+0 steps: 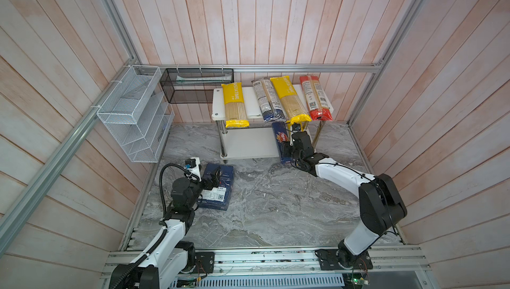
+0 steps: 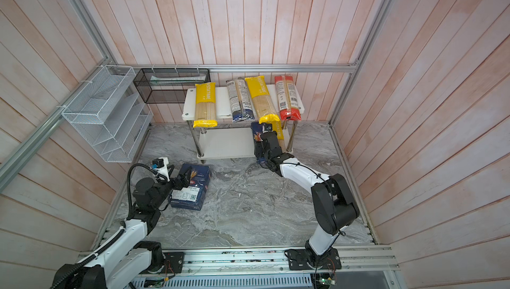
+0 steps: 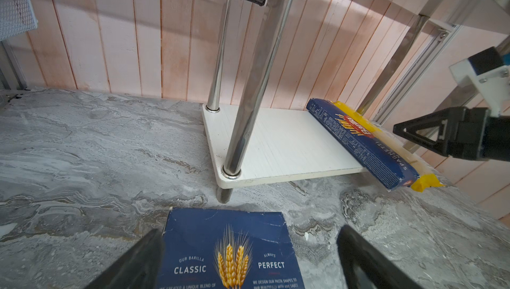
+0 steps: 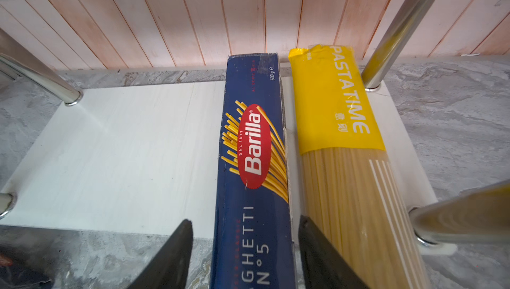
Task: Arrange pasta packages on shelves
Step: Place the pasta box on the shelf, then rotate the pasta box at the center of the table, then pick up the pasta box from the center of the table.
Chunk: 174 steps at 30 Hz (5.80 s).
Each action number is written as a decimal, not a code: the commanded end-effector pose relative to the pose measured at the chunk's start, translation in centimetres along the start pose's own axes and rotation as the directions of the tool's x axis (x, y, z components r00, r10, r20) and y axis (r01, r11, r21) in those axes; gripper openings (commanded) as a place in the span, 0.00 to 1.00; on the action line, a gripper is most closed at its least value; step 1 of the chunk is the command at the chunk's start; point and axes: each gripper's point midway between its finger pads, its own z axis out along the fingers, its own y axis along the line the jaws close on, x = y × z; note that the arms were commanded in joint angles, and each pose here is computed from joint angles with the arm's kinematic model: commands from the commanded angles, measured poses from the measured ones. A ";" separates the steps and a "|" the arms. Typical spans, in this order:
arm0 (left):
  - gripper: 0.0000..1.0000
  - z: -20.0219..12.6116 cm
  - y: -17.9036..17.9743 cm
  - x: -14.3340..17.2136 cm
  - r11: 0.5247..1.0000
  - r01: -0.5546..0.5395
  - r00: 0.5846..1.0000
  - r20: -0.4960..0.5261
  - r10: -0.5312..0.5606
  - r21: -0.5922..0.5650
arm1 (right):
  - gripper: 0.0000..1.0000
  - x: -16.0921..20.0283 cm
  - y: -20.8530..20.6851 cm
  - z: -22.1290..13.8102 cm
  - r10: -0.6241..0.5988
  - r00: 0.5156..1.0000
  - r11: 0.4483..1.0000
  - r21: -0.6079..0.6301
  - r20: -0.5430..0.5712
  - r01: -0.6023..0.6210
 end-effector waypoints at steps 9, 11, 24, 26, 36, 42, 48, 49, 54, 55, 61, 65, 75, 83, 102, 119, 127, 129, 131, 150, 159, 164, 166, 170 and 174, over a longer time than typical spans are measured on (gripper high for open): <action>1.00 -0.3 0.8 0.4 0.999 0.025 1.000 -0.007 -0.025 -0.044 | 0.69 0.0 0.7 -4.7 -0.060 0.998 0.991 -0.117 0.034 0.063; 1.00 -0.2 2.3 0.5 0.985 0.102 0.994 -0.030 -0.107 -0.136 | 0.72 0.2 1.7 -5.8 -0.097 0.995 0.977 -0.188 0.031 0.101; 1.00 2.9 2.8 1.3 0.951 0.238 0.932 -0.230 -0.281 -0.197 | 0.80 1.5 5.6 -13.0 -0.119 0.990 0.858 -0.494 0.078 0.142; 1.00 3.5 2.9 1.5 0.952 0.236 0.925 -0.255 -0.281 -0.196 | 0.80 1.7 5.6 -13.2 -0.119 0.990 0.856 -0.496 0.078 0.142; 1.00 4.9 2.4 4.5 0.950 0.256 0.867 -0.393 -0.307 -0.178 | 0.83 3.2 3.6 -13.9 -0.114 0.988 0.887 -0.438 0.103 0.148; 1.00 4.5 2.6 5.4 0.949 0.247 0.849 -0.428 -0.310 -0.198 | 0.84 4.1 3.2 -13.8 -0.113 0.989 0.891 -0.430 0.093 0.142; 1.00 4.2 3.5 5.6 0.944 0.219 0.842 -0.442 -0.310 -0.246 | 0.84 4.4 3.6 -13.5 -0.119 0.990 0.884 -0.446 0.078 0.142; 1.00 4.3 3.6 5.6 0.943 0.217 0.844 -0.437 -0.311 -0.251 | 0.84 4.3 3.6 -13.5 -0.117 0.990 0.883 -0.447 0.081 0.141; 1.00 4.7 4.3 6.3 0.937 0.211 0.842 -0.435 -0.319 -0.277 | 0.84 4.3 3.7 -13.5 -0.112 0.990 0.881 -0.453 0.082 0.138; 1.00 4.8 4.6 6.3 0.934 0.206 0.843 -0.432 -0.321 -0.293 | 0.84 4.4 3.7 -13.4 -0.112 0.991 0.881 -0.453 0.077 0.135; 1.00 5.3 5.4 6.0 0.927 0.198 0.858 -0.401 -0.321 -0.319 | 0.84 4.7 3.7 -13.5 -0.101 0.993 0.882 -0.457 0.060 0.117; 1.00 5.6 5.8 6.1 0.926 0.179 0.860 -0.405 -0.312 -0.332 | 0.84 4.2 3.8 -13.8 -0.079 0.995 0.882 -0.461 0.064 0.100; 1.00 7.0 1.5 6.8 0.956 0.258 0.836 -0.463 -0.294 -0.142 | 0.84 2.9 4.4 -12.6 -0.075 0.996 0.885 -0.458 0.044 0.086; 1.00 8.0 -2.8 6.0 0.953 0.301 0.861 -0.441 -0.253 0.042 | 0.83 1.3 6.5 -12.0 -0.020 0.998 0.853 -0.521 -0.067 -0.017; 1.00 11.8 -15.0 4.8 0.877 0.309 0.866 -0.491 -0.099 0.368 | 0.86 3.2 2.5 -11.4 0.064 0.974 0.897 -0.416 -0.216 -0.151; 1.00 0.1 -8.4 3.7 0.922 0.384 0.834 -0.447 -0.323 0.051 | 0.85 6.1 7.0 -8.2 -0.110 0.940 0.824 -0.558 -0.322 -0.095; 1.00 -4.8 -7.1 7.3 0.829 0.558 0.750 -0.404 -0.523 -0.037 | 0.85 7.4 10.3 -7.1 -0.271 0.927 0.766 -0.641 -0.258 0.045; 1.00 -5.6 -6.7 7.9 0.811 0.580 0.731 -0.393 -0.558 -0.072 | 0.85 7.4 10.9 -6.7 -0.284 0.930 0.741 -0.669 -0.236 0.057; 1.00 -6.3 -6.0 8.3 0.815 0.565 0.731 -0.382 -0.565 -0.124 | 0.86 7.7 11.6 -6.4 -0.315 0.922 0.704 -0.707 -0.227 0.066; 1.00 -7.1 -5.9 10.1 0.814 0.535 0.714 -0.395 -0.579 -0.226 | 0.85 12.0 17.7 -4.9 -0.390 0.907 0.575 -0.811 -0.159 0.105; 1.00 -6.5 -5.6 10.3 0.836 0.495 0.731 -0.406 -0.548 -0.237 | 0.85 12.5 18.4 -3.6 -0.396 0.903 0.579 -0.809 -0.167 0.104; 1.00 -6.4 -5.6 11.3 0.838 0.494 0.724 -0.424 -0.544 -0.232 | 0.85 13.6 19.8 -4.1 -0.386 0.904 0.538 -0.841 -0.185 0.058; 1.00 -6.4 -5.4 11.4 0.839 0.490 0.729 -0.416 -0.544 -0.238 | 0.85 14.2 20.1 -4.1 -0.383 0.902 0.527 -0.849 -0.199 0.037; 1.00 -6.6 -5.0 11.5 0.842 0.478 0.736 -0.409 -0.539 -0.251 | 0.85 15.0 20.4 -3.9 -0.396 0.895 0.522 -0.852 -0.204 0.037; 1.00 -6.5 -4.9 11.8 0.851 0.462 0.746 -0.410 -0.524 -0.247 | 0.84 15.4 20.7 -3.8 -0.395 0.894 0.515 -0.857 -0.213 0.024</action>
